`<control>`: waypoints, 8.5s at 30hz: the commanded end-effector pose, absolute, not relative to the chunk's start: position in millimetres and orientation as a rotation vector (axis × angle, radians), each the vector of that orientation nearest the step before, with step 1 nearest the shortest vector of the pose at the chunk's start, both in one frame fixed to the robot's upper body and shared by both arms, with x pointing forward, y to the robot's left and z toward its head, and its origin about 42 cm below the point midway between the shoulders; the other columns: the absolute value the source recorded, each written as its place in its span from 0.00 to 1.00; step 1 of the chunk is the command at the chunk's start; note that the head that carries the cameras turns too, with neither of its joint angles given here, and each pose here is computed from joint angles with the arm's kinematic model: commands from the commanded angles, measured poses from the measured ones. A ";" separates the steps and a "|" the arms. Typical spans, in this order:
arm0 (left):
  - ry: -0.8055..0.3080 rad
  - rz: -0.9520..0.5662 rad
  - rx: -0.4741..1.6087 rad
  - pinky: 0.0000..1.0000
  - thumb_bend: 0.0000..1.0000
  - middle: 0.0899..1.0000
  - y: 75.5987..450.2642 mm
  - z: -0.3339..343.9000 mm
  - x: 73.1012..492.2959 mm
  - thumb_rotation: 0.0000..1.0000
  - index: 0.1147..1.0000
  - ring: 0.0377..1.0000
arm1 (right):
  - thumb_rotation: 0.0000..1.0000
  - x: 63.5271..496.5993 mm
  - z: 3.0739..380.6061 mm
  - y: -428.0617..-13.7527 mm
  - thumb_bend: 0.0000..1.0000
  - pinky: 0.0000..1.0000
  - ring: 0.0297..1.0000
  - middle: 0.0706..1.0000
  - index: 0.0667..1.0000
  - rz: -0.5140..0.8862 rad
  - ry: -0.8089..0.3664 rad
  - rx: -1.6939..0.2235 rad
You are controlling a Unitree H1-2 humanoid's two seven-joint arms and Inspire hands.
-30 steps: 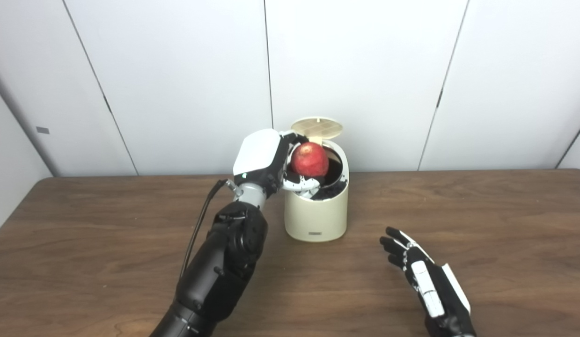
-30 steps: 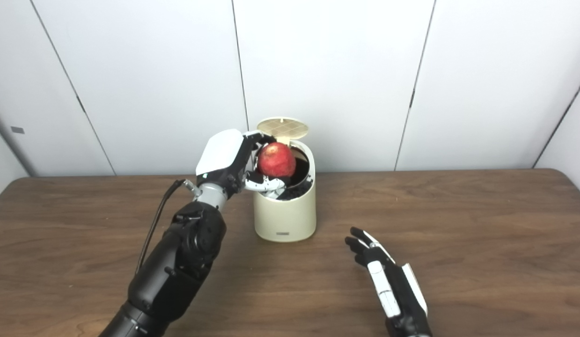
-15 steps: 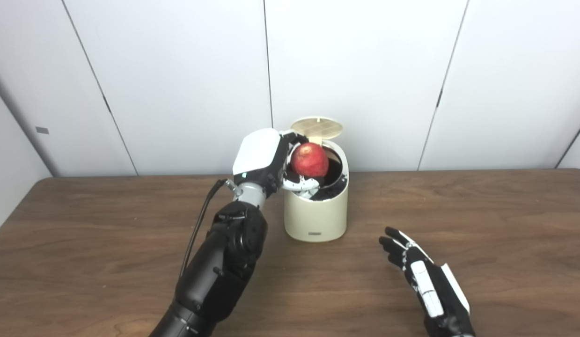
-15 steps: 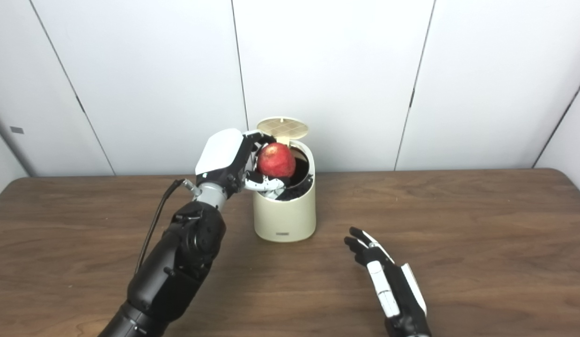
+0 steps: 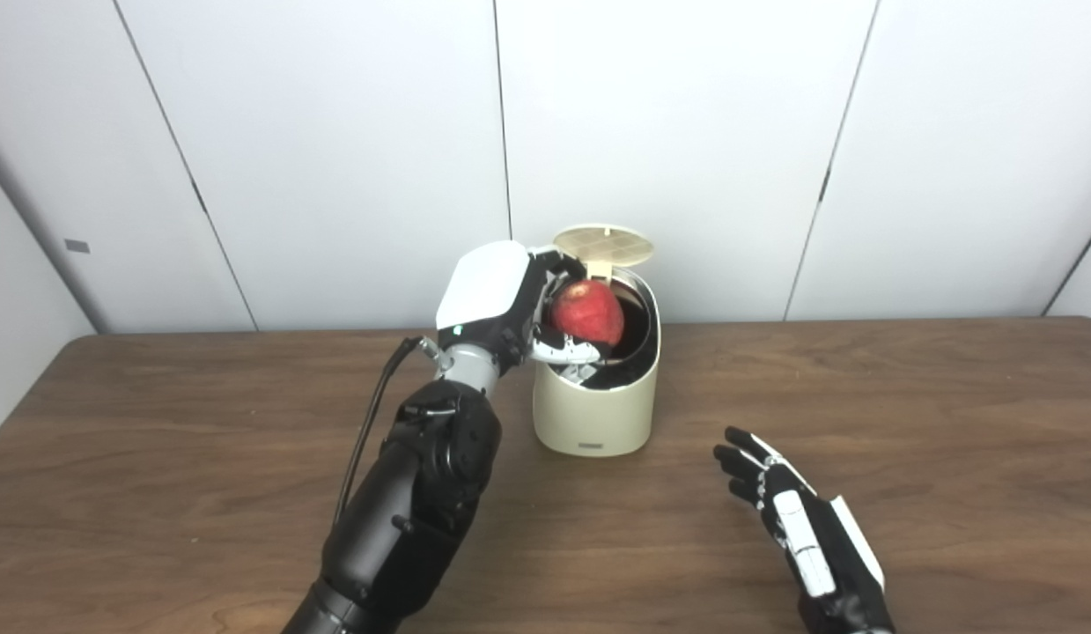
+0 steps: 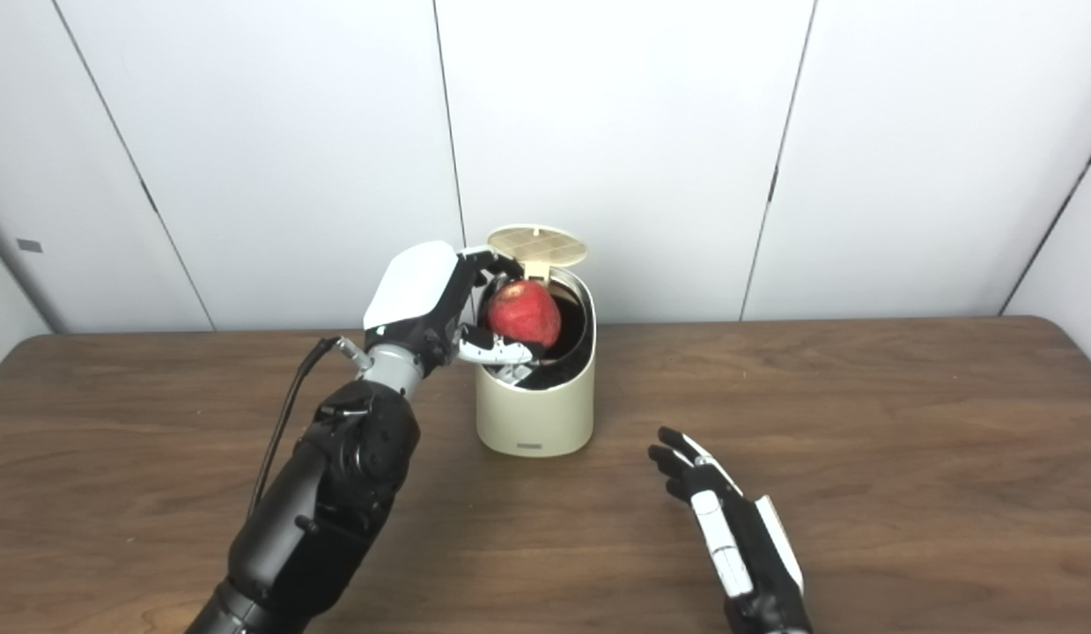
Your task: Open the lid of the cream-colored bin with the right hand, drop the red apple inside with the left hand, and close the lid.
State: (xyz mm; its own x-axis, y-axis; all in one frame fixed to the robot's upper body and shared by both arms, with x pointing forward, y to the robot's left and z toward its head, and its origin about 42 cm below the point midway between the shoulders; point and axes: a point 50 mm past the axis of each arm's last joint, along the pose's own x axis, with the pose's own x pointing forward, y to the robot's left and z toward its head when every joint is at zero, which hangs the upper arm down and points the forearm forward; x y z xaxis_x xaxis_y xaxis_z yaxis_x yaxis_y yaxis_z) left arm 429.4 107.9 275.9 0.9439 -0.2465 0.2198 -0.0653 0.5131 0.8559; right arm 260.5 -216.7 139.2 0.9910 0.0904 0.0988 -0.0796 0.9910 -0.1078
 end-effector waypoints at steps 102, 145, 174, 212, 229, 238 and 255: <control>-0.481 0.112 0.782 0.44 0.82 0.61 161.3 288.0 427.7 0.11 0.62 0.54 | 0.96 265.3 157.6 -220.4 0.55 0.88 0.86 0.81 0.82 0.087 -0.194 -0.081; -0.148 -0.006 0.235 0.96 0.65 0.98 258.8 133.3 255.0 0.98 0.99 0.97 | 0.90 396.6 318.7 -214.2 0.56 0.98 0.99 0.96 0.89 0.010 -0.608 -0.720; -0.140 0.062 0.171 0.91 0.61 0.92 246.5 111.3 248.0 0.88 0.94 0.93 | 0.87 450.4 371.0 -171.2 0.64 0.94 1.00 1.00 0.78 0.200 -0.601 -1.074; -0.113 0.071 0.178 0.88 0.59 0.90 236.5 111.3 250.0 0.87 0.94 0.91 | 0.85 405.9 328.6 -174.9 0.60 0.96 1.00 1.00 0.77 0.331 -0.508 -1.212; -0.120 0.086 0.135 0.90 0.62 0.91 234.1 113.3 251.2 0.84 1.00 0.91 | 0.82 401.5 313.1 -172.4 0.59 0.98 1.00 1.00 0.78 0.378 -0.488 -1.242; -0.108 0.085 0.140 0.89 0.64 0.90 232.7 112.4 250.9 0.84 0.99 0.90 | 0.88 400.6 302.6 -165.0 0.62 1.00 1.00 1.00 0.77 0.402 -0.504 -1.308; -0.135 0.069 0.146 0.87 0.60 0.89 230.5 114.5 253.1 0.83 0.96 0.89 | 0.96 402.3 286.4 -156.2 0.67 1.00 1.00 1.00 0.74 0.380 -0.493 -1.521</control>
State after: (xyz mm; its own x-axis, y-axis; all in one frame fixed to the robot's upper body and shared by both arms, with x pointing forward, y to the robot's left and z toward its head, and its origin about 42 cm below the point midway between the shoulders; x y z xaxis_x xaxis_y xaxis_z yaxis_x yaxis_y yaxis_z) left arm 251.0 236.4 112.7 0.9901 0.0814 0.1144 -0.0973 0.9851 0.1419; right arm 398.6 -157.6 285.1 0.8440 0.5272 0.0984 0.0708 0.0723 -0.9949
